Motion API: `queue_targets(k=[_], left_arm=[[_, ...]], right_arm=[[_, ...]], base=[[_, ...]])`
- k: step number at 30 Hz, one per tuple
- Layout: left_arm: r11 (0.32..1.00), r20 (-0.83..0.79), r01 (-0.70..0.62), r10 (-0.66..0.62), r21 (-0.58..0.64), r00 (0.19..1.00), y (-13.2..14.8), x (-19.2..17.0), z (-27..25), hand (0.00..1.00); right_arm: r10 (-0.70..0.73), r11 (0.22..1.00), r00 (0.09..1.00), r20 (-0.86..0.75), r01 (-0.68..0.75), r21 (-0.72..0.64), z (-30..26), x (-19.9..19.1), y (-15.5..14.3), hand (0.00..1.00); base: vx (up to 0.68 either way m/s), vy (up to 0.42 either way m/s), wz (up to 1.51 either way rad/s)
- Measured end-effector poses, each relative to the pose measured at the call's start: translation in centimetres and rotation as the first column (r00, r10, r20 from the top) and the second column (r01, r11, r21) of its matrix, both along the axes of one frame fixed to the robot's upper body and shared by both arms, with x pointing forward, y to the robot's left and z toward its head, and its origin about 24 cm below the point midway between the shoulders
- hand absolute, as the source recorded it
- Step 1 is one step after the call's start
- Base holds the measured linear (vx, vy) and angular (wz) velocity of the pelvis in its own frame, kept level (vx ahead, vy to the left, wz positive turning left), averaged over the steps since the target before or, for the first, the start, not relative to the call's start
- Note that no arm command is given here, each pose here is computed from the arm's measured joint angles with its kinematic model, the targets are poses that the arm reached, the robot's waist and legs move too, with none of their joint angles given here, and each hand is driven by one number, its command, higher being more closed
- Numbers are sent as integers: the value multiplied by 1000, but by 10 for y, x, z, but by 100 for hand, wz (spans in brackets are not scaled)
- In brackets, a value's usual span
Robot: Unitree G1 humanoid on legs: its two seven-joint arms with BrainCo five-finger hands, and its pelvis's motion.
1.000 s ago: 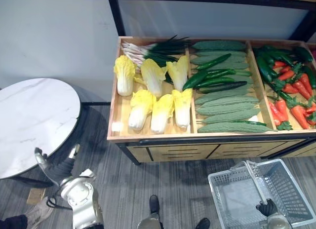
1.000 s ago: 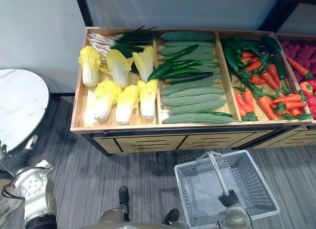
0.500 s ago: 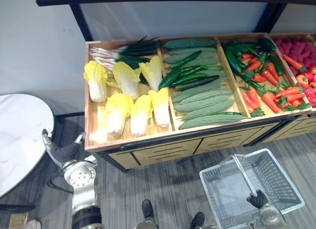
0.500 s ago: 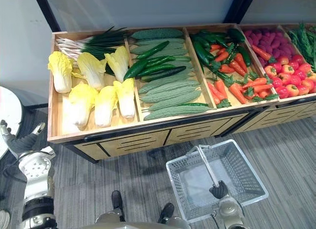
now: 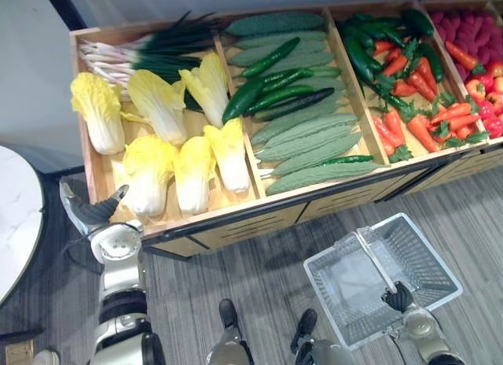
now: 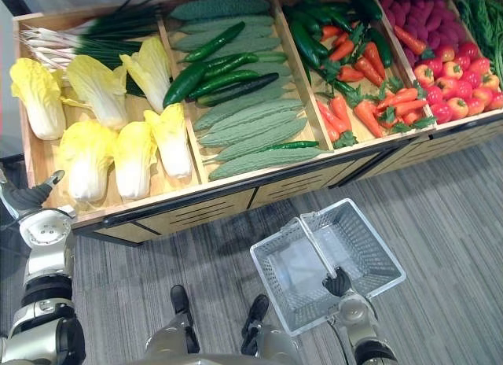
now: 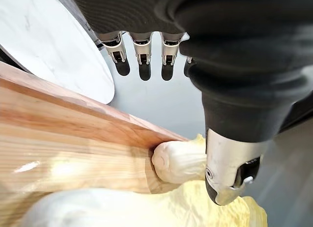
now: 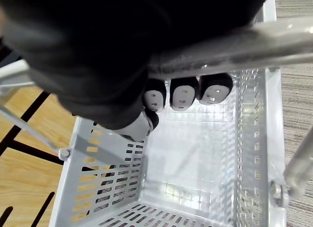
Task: Pick vegetable in the basket
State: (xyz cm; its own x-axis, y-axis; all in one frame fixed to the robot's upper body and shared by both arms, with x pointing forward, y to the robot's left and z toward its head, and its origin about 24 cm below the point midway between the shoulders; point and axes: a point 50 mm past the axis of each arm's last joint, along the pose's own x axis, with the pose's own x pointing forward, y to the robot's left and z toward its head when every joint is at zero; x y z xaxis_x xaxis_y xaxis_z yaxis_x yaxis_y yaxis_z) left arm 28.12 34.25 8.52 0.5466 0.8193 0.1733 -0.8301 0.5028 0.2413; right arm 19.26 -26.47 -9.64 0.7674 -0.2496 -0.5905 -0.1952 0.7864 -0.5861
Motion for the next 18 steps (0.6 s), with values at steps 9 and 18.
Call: queue_targets(k=[9, 18], left_arm=[[996, 6, 65, -66, 57, 998, -15, 23, 19, 0], [996, -60, 79, -76, 38, 995, -19, 27, 7, 0]], right_arm=[[30, 999, 999, 16, -30, -12, 3, 7, 5, 100], [46, 999, 998, 41, -45, -20, 6, 15, 8, 100]], base=[[42, 1, -5], [6, -3, -9]])
